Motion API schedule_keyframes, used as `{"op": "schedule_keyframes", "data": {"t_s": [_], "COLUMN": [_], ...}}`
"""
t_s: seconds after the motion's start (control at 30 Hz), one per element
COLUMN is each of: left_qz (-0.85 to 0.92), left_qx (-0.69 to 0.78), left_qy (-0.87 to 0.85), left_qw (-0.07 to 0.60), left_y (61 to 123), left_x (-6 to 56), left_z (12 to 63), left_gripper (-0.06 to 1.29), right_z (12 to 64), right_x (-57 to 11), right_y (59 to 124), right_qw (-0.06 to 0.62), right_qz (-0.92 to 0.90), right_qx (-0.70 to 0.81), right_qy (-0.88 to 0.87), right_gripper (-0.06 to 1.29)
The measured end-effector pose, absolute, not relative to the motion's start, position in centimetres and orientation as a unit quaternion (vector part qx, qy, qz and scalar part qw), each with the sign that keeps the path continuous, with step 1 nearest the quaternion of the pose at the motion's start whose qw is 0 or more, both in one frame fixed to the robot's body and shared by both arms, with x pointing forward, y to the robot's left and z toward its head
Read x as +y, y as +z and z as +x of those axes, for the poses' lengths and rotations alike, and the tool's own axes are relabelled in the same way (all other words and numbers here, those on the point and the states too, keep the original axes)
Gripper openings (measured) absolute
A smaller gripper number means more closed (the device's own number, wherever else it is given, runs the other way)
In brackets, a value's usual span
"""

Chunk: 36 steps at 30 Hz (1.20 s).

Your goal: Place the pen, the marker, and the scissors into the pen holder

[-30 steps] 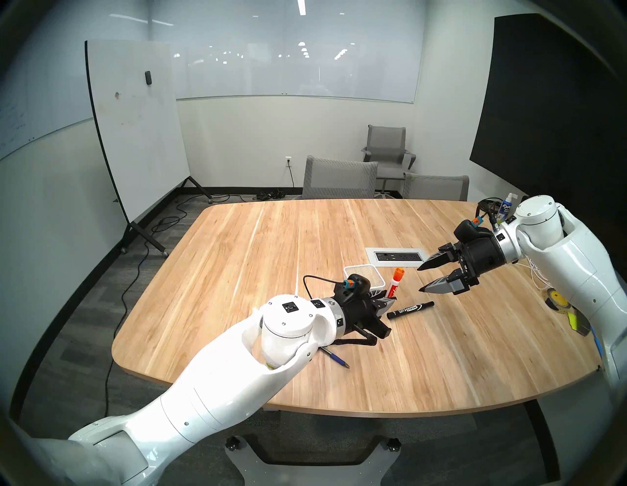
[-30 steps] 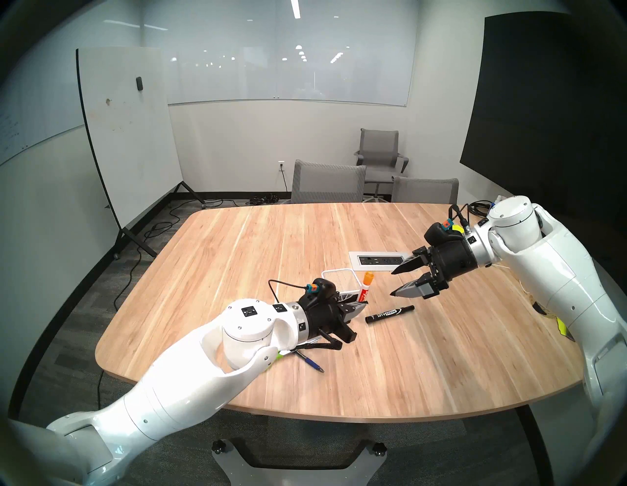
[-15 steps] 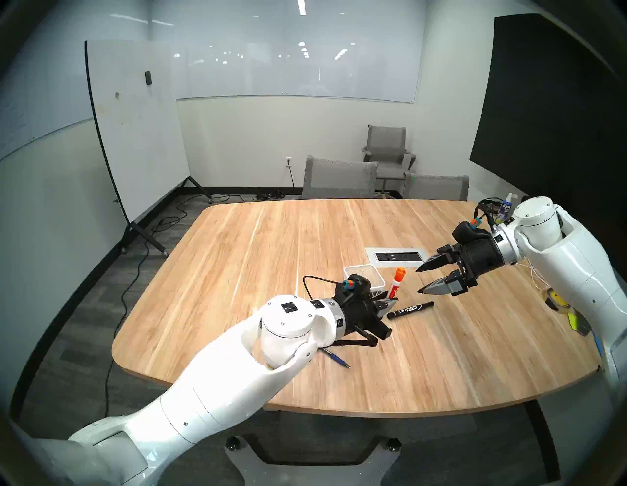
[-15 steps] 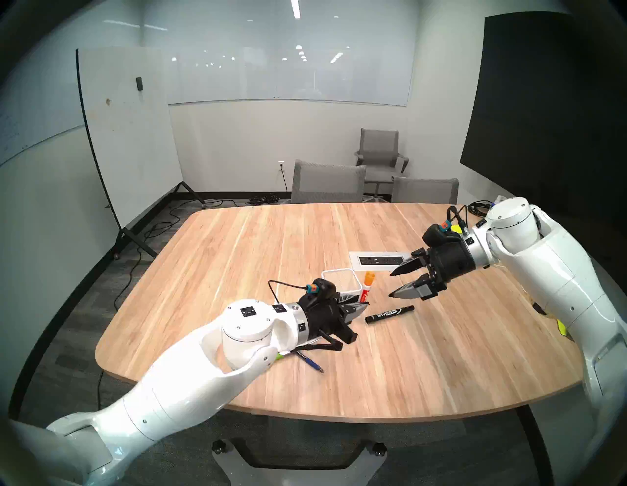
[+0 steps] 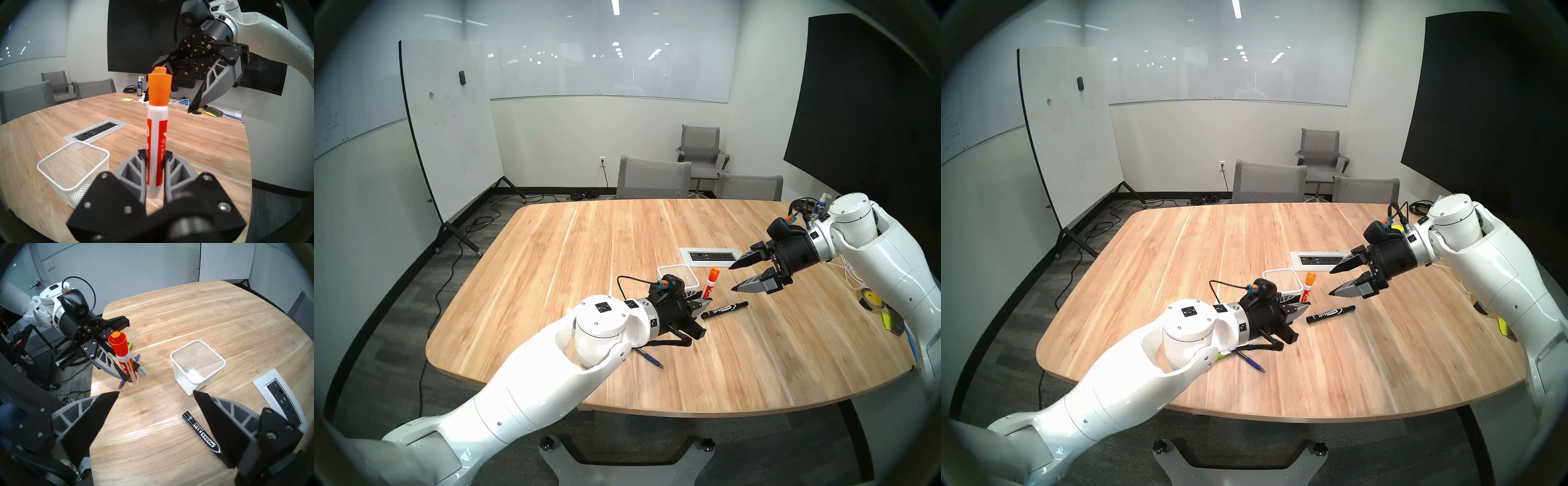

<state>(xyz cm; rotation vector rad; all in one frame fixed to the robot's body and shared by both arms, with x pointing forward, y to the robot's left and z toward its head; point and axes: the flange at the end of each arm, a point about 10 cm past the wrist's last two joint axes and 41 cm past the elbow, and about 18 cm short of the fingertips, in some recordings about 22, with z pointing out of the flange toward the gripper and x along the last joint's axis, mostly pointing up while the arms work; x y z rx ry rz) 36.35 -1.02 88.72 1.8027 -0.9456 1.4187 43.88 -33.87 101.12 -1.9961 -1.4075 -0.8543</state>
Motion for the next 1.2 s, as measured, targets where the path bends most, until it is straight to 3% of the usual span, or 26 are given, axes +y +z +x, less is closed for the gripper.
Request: {"op": "schedule_keyframes", "data": {"t_s": [1.2], "left_qz": [0.688], "left_qx": [-0.360], "left_qy": [0.541], "left_qw": [0.324], "left_y": [88.7], "left_x": [-1.0], "left_z": [36.4], "left_gripper": [0.15], "right_z": [42.7], "right_x": [-30.6], "right_y": [102.0], "right_qw": [0.285], "right_qz": [-0.739], "right_qx": [-0.525], "right_qy": [-0.313], "right_gripper": [1.23]}}
